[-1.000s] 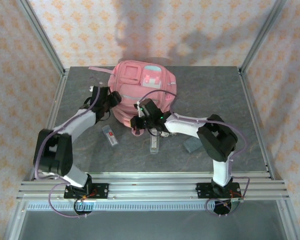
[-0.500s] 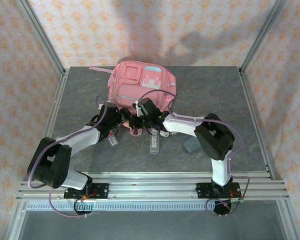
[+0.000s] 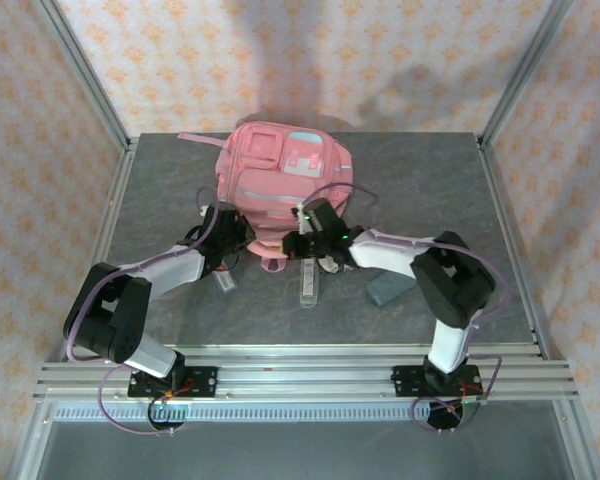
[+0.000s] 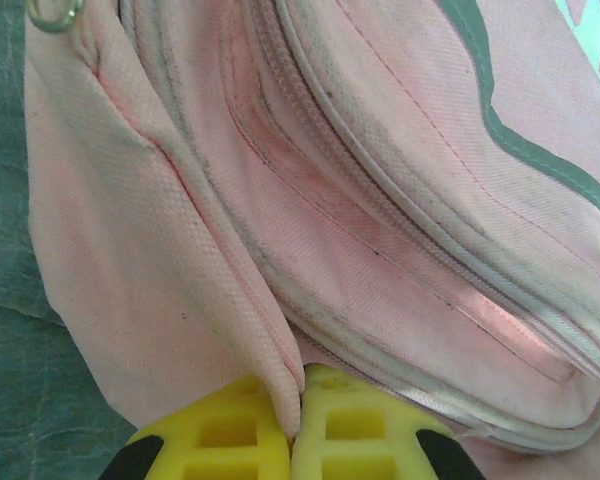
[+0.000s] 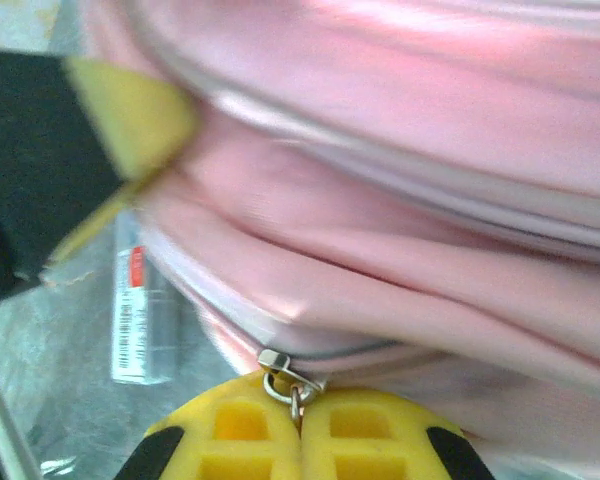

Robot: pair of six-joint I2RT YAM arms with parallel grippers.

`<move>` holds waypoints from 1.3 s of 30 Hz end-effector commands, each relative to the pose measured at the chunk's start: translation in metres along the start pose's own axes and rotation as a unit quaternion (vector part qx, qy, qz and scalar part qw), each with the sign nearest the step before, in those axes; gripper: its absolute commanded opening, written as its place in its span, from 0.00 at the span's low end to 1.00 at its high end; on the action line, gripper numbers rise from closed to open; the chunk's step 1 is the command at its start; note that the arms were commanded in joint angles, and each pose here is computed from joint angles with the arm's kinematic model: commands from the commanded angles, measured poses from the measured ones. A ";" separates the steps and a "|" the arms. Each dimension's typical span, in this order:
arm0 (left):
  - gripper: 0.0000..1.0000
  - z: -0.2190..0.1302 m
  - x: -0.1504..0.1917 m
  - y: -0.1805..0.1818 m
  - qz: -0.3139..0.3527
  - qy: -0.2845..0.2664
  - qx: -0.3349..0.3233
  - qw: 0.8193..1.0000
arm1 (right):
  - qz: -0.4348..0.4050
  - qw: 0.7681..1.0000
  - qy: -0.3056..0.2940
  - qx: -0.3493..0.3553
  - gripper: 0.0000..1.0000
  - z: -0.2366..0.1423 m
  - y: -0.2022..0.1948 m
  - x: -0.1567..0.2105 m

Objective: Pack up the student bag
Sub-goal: Zip the student bag at the top-center of the table.

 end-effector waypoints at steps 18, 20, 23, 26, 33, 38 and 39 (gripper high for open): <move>0.42 0.007 -0.116 0.004 0.040 -0.069 -0.077 0.994 | 0.017 0.999 -0.034 -0.037 0.00 0.000 0.028 -0.016; 0.63 0.002 -0.110 0.003 0.033 -0.067 -0.064 0.995 | 0.018 0.998 -0.030 -0.048 0.00 0.009 0.036 -0.018; 0.70 -0.006 -0.088 0.004 0.020 -0.045 -0.045 0.998 | 0.020 0.998 -0.024 -0.056 0.00 0.021 0.040 -0.019; 0.72 -0.014 -0.058 0.002 0.013 -0.025 -0.030 0.999 | 0.019 0.998 -0.016 -0.053 0.00 0.028 0.039 -0.017; 0.73 -0.017 -0.010 -0.025 -0.002 -0.015 0.018 1.000 | 0.019 0.998 -0.015 -0.050 0.00 0.029 0.037 -0.015; 0.73 -0.008 -0.001 -0.044 0.006 -0.025 0.024 0.999 | 0.019 0.998 -0.012 -0.051 0.00 0.029 0.037 -0.011; 0.73 -0.006 0.000 -0.047 0.007 -0.026 0.027 0.999 | 0.018 0.998 -0.012 -0.052 0.00 0.029 0.037 -0.010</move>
Point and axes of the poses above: each hand's point on the last joint's axis, 136 mm out from that joint toward the fingers, its own z axis out along the fingers, its own y axis along the line the jaws close on, x = y × z, the point moved 5 cm from there along -z, back along the fingers, and after that the axes turned 12 degrees about z, right-handed, at the moved point
